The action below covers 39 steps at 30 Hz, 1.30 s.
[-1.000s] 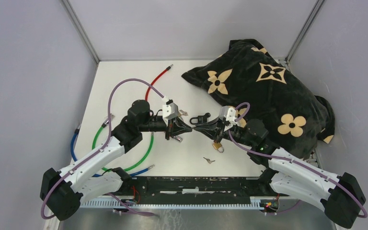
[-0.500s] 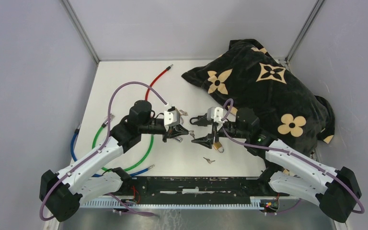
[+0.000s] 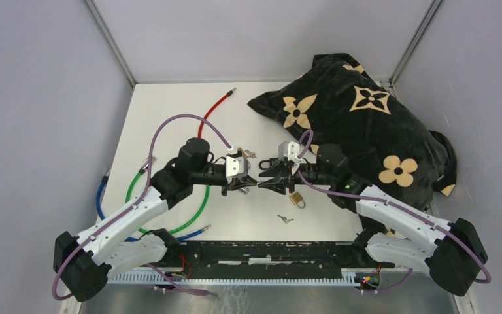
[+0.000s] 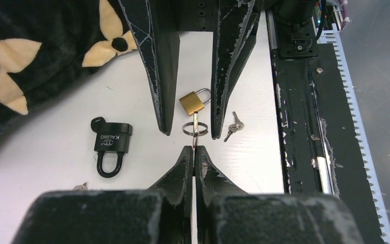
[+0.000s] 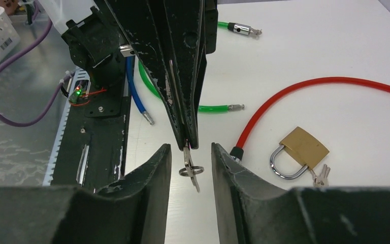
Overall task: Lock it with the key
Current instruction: Adjust the key.
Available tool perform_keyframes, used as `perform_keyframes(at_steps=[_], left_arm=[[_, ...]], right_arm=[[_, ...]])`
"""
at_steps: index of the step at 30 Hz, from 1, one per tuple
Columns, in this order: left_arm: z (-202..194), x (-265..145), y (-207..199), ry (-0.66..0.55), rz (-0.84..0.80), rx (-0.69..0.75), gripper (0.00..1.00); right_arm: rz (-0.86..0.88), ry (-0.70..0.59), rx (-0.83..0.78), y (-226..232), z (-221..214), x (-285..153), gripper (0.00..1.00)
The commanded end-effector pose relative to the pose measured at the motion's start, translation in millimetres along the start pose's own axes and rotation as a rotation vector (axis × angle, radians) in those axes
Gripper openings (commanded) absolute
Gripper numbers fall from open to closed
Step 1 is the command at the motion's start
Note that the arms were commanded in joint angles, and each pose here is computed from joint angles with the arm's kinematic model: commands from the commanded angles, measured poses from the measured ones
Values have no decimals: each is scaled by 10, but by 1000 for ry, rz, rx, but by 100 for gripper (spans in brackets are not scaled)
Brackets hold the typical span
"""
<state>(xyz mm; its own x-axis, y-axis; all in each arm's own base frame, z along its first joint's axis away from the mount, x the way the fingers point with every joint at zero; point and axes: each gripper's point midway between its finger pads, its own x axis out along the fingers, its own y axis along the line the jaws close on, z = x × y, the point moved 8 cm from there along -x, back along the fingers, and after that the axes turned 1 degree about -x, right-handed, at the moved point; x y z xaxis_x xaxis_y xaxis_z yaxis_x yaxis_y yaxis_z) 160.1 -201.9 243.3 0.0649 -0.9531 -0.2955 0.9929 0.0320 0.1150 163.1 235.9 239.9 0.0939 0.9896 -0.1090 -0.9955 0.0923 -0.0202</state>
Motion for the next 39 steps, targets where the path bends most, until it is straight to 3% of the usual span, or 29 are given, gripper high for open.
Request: perform_keyframes(at_steps=[1,4,7,9,12,13,14,18,22,24,28,33,34,37,39], left_arm=[[201,-33,37,-51,18,63,2],[224,-33,28,-63,15,53,2],[213,-32,21,-57,10,48,2],[216,-33,16,-60,5,48,2],[216,-29,12,-60,1,48,2],[227,-29,13,-64,2,49,2],[234,-29,18,-67,5,44,2],[235,-29,13,-71,7,39,2],[231,-31,3,-73,1,38,2],[228,-29,-3,-73,-3,39,2],[213,-28,-5,-67,-4,32,2],[185,-16,13,-60,33,-37,2],[172,-8,36,-56,69,-84,6],[100,-5,64,-37,153,-211,45],[22,-24,37,-2,135,-172,58]], right_arm=[[17,-50,-8,-19,112,39,39],[10,-32,-4,-27,69,41,47],[-4,-27,-6,-32,55,28,42],[-10,-21,-5,-38,51,26,34],[-17,-16,2,-44,37,29,6],[-20,-9,5,-49,24,29,2],[-26,0,7,-55,10,29,4],[-54,23,11,-68,-51,10,29],[-62,27,13,-75,-67,6,33],[-63,23,13,-74,-58,4,26],[-57,2,8,-62,-17,0,0],[-68,-27,7,-55,15,-21,0],[-84,-30,11,-69,-1,-38,0],[-124,-18,61,-121,-95,-80,0],[-140,7,100,-152,-202,-100,0]])
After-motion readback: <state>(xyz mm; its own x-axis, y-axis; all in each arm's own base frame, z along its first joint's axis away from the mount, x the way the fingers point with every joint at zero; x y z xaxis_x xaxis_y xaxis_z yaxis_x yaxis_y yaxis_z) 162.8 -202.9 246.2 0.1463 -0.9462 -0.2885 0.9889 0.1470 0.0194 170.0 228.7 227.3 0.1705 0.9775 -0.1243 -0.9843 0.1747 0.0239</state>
